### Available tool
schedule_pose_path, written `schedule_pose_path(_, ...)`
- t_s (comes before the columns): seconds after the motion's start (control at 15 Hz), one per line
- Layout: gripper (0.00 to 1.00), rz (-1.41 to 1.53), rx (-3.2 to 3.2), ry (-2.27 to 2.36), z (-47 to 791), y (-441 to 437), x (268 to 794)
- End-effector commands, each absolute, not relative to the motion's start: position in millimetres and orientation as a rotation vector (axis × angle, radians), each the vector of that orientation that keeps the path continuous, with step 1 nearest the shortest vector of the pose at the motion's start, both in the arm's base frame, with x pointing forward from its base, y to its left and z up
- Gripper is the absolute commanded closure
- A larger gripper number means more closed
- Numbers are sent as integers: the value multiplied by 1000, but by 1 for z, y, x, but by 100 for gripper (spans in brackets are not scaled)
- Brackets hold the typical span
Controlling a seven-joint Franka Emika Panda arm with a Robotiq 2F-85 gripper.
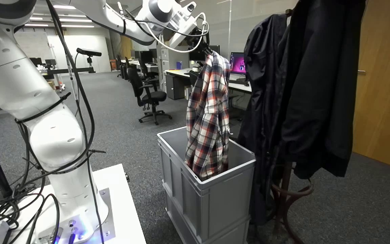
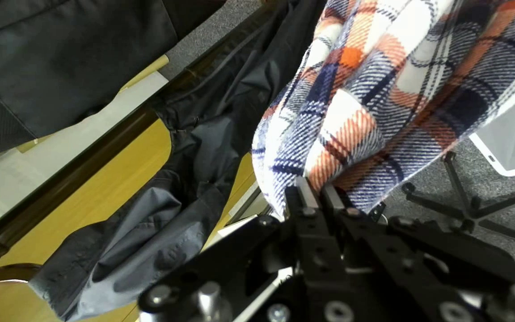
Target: Put the flannel shirt inside the grey container.
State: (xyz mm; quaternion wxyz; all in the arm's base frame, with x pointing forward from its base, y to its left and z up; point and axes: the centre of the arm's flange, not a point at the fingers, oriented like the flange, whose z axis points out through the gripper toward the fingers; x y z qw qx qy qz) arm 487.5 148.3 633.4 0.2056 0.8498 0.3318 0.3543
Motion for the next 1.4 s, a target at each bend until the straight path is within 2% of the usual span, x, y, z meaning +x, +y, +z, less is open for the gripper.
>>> schedule_pose_path(0.0,94,987,2367,922,635,147,487)
schedule_pose_path(0.47,99,916,2430,955,616,149,493)
schedule_pose_path(1.33,99,350,2625,1070,520,156,525)
